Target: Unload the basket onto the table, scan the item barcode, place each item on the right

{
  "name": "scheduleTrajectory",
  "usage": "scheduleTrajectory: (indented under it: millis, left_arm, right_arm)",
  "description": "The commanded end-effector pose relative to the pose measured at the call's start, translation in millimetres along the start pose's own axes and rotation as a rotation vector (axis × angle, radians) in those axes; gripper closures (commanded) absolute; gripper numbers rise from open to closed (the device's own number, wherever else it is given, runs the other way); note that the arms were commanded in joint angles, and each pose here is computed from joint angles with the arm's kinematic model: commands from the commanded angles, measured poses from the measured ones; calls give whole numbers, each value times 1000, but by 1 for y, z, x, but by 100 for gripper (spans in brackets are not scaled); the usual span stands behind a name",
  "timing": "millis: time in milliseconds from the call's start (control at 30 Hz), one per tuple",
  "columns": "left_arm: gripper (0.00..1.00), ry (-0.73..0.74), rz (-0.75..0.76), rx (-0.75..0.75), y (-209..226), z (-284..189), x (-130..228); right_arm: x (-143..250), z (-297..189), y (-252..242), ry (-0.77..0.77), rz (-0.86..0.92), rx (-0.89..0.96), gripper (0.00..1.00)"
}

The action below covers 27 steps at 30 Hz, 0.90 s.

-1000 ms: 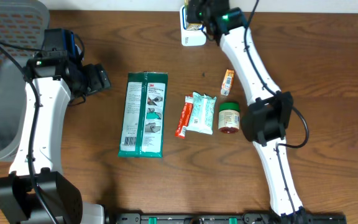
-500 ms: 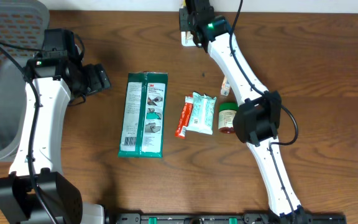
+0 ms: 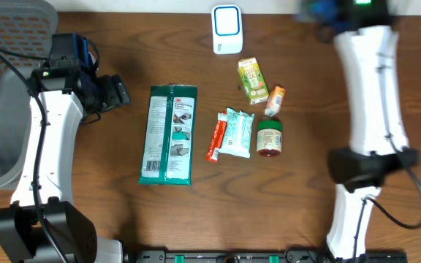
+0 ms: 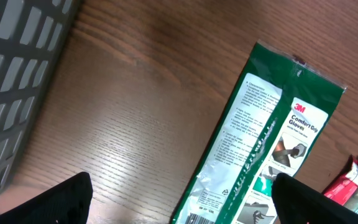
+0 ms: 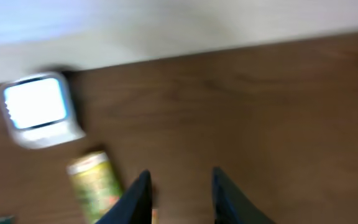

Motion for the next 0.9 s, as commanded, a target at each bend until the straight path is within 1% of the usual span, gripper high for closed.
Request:
scheduleTrajectory:
  millis: [0,33,67,133,200,300,367,433,600,700,867]
  left_arm:
    - [8,5,1,-3,2,1,-1]
    - [8,5,1,-3,2,1,-1]
    - [8,5,1,-3,2,1,-1]
    - [8,5,1,-3,2,1,-1]
    - [8,5,1,-3,2,1,-1]
    - [8,5,1,-3,2,1,-1]
    - [8,6,1,-4,2,1,0]
    - [8,5,1,-3,2,1,-1]
    - [8,5,1,-3,2,1,-1]
    - [7,5,1,-3,2,1,-1]
    - [8,5,1,-3,2,1,-1]
  right_arm:
    - [52,53,-61,254,55,95,67]
    - [64,61,-74,308,79,83,65]
    - [74,67,-82,349,89,55,61]
    - [92,81,-87,417,92,-77,52]
    - [103,93,-76,439,81,-268,41]
    - [112,102,-47,431,14,-532,19]
    - [118,107,-30,439,-14,-608,11]
    - [127,116,-11,464,-38,-636,8]
    - [147,138,55,496,-149,-676,1]
    - [161,154,95,497,-240,-623,1]
    - [172,172,143,432,-420,-495,1]
Point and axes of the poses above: each gripper's point midway between its finger pads, its own z axis out along the fingers, its own y axis along the line the jaws close on, x = y × z, the point moved 3 cm from there along -z, back along the fingers, and after that the axes turned 13 degrees about -z, right-handed, at the moved point
